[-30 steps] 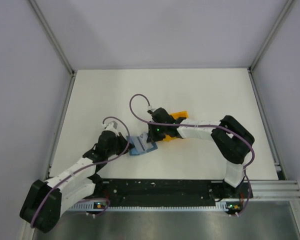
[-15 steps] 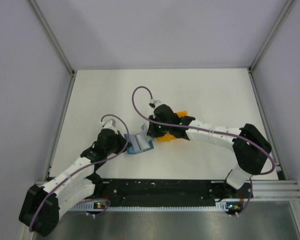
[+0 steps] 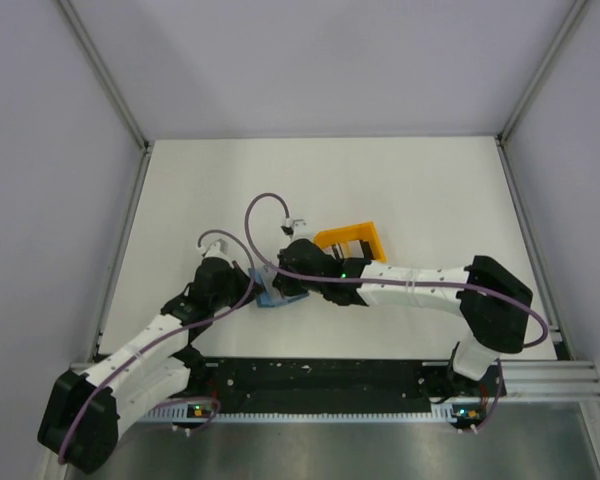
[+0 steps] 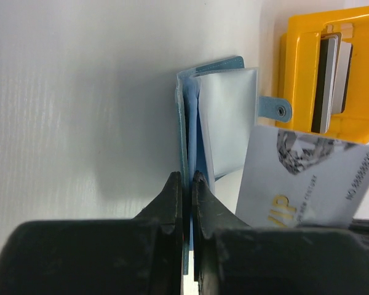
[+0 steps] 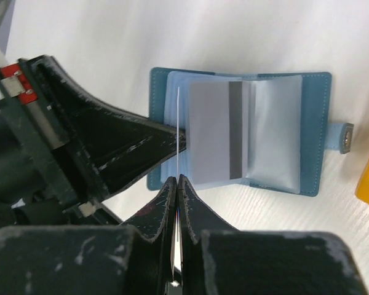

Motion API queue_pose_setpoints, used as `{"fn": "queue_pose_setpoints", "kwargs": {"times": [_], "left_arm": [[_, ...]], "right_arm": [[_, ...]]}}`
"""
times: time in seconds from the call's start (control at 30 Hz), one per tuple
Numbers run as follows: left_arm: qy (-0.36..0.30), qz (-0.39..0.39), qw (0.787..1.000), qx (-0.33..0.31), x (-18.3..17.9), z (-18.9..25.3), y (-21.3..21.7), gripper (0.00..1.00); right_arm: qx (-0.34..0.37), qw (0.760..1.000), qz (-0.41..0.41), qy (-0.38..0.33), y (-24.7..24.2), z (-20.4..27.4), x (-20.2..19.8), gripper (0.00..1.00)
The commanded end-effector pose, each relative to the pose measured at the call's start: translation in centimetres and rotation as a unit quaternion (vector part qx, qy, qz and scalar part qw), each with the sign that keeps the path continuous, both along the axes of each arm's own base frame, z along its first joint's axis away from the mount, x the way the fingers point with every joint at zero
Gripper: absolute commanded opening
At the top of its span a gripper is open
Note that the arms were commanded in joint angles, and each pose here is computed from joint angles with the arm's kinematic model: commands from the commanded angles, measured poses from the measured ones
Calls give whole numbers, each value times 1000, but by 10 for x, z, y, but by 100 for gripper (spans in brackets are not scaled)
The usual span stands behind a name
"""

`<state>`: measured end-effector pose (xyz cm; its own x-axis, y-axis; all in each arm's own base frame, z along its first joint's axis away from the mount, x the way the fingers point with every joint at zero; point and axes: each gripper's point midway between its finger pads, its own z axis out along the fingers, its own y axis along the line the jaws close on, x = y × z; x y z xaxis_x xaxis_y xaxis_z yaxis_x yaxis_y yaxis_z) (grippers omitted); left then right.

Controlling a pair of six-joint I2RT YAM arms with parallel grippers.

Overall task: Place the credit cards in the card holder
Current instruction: Insert the credit card into the card holder.

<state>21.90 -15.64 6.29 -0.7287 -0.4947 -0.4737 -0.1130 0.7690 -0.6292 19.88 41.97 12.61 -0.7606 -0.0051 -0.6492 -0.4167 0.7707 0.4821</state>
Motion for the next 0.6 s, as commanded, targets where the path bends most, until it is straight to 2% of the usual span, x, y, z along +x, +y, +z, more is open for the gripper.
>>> {"fn": "queue_pose_setpoints", "kwargs": {"times": [0.0,0.57], "left_arm": [[-28,15,999,-32,11,24,-5,0],[-12,40,998,-40,10,18,-3,0]], "right_arm": [[14,999,-36,-23,7,5,15,0],[26,998,-6,-54,24,15,5,0]]}}
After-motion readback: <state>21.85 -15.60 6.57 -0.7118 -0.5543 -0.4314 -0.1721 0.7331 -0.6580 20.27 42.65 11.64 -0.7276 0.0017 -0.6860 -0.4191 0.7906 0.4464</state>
